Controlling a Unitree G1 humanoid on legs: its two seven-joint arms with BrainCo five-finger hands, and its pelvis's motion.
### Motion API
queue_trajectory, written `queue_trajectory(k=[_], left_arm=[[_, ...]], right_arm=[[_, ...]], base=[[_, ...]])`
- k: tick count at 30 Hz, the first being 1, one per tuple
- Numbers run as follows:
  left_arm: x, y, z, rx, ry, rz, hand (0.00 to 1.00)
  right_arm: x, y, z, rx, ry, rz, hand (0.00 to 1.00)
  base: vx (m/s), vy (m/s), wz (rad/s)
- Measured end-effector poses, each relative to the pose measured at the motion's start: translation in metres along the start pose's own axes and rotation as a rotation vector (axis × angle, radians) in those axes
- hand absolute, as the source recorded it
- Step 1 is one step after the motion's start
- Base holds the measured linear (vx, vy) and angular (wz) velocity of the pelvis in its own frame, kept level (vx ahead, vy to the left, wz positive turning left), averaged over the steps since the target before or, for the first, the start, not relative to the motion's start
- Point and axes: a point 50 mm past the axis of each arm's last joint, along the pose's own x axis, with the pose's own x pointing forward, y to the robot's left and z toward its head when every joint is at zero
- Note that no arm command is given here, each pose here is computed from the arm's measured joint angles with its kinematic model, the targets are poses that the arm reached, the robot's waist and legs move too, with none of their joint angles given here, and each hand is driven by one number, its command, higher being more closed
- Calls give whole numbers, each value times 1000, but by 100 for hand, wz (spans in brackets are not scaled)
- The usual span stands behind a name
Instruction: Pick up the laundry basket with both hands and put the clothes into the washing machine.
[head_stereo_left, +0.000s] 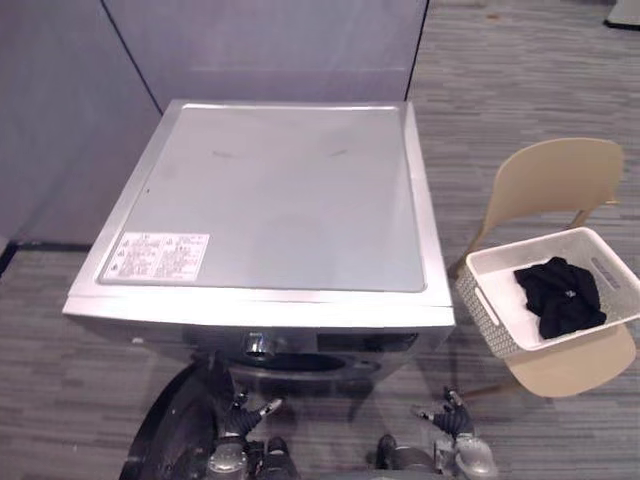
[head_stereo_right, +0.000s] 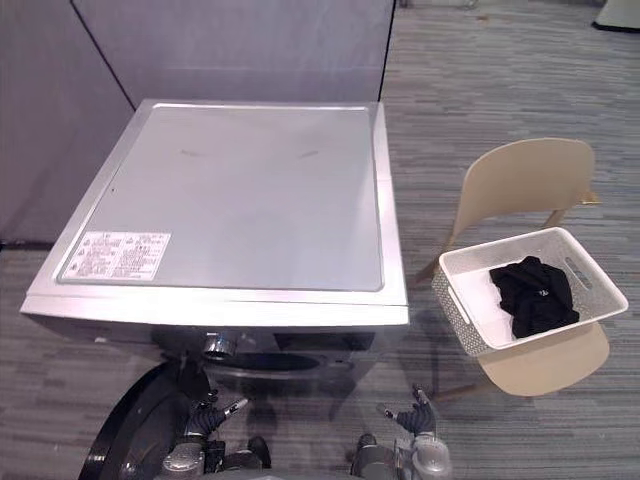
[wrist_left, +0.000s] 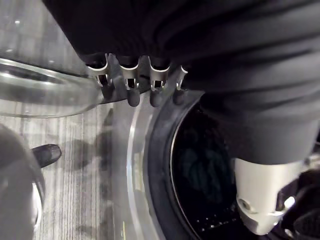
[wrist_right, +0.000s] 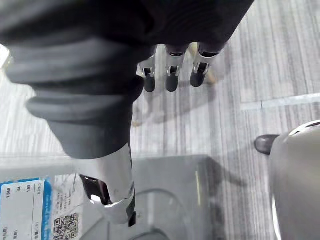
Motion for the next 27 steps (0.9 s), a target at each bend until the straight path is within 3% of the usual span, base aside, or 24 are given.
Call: queue_trajectory(k=[8,15,24,27], left_arm=[[4,-16,6,57,3,-55,0],[11,-15,26,59,-43,-51,0],[16,-3,33,107,-56,-28,0],[12,-19,30,75,-50,-64,0]], right_arm=[[6,-6,0,44,31,-28,0],[23,-1,52,13,-116,-21,0],[24,1,45,-56,-84,-11,0],[20,-11,29,-88,-34,-30,0]], base=[[-26,23,-84],[-245,15,-246],[54,-60,-213],[339,-77,-86]])
